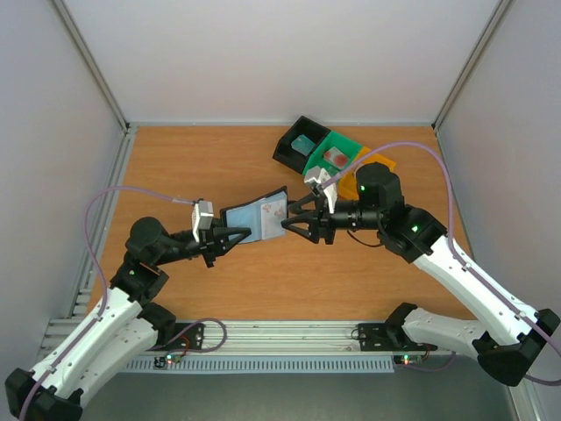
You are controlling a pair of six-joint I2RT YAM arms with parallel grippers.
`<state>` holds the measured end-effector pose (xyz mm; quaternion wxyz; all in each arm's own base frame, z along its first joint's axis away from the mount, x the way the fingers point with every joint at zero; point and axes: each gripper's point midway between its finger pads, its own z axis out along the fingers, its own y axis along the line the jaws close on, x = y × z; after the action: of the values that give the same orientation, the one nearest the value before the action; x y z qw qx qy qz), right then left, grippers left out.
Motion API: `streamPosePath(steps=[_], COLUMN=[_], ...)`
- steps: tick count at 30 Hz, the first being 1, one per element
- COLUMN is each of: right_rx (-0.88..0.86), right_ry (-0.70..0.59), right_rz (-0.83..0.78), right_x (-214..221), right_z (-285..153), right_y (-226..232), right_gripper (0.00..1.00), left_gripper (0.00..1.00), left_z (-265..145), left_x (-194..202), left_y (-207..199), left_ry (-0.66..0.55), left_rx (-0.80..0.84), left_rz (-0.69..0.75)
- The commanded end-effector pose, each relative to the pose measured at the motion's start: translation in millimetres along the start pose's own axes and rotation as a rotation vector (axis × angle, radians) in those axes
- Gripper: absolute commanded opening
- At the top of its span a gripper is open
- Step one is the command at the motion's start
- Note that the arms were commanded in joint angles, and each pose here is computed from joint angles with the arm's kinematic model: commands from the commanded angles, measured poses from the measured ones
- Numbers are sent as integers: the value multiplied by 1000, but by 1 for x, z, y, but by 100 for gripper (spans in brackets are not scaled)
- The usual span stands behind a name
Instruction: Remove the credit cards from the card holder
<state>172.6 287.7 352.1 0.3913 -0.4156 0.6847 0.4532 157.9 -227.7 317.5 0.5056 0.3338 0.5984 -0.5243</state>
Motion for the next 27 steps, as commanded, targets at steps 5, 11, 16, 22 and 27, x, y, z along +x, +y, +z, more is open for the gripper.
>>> streamPosePath(steps=[5, 11, 16, 22, 27], right_rx=[20, -4, -88, -168, -247], right_ry=[-60, -32, -40, -4, 9], right_rz=[-6, 31, 20, 25, 35], right_x=[-14, -9, -12, -5, -5], right_z=[-3, 5, 6, 8, 9], right_y=[-5, -8, 5, 16, 26], right_gripper=[61, 66, 64, 52, 45], left_gripper=[0, 0, 0, 0, 0], left_z=[-4, -4, -4, -4, -4], left_x=[-18, -19, -18, -16, -15], left_y=[-12, -14, -13, -13, -11], left_ry=[-69, -70, -65, -62, -59], left_rx=[35, 41, 42, 42, 36], left_rz=[125, 128, 120, 115, 112])
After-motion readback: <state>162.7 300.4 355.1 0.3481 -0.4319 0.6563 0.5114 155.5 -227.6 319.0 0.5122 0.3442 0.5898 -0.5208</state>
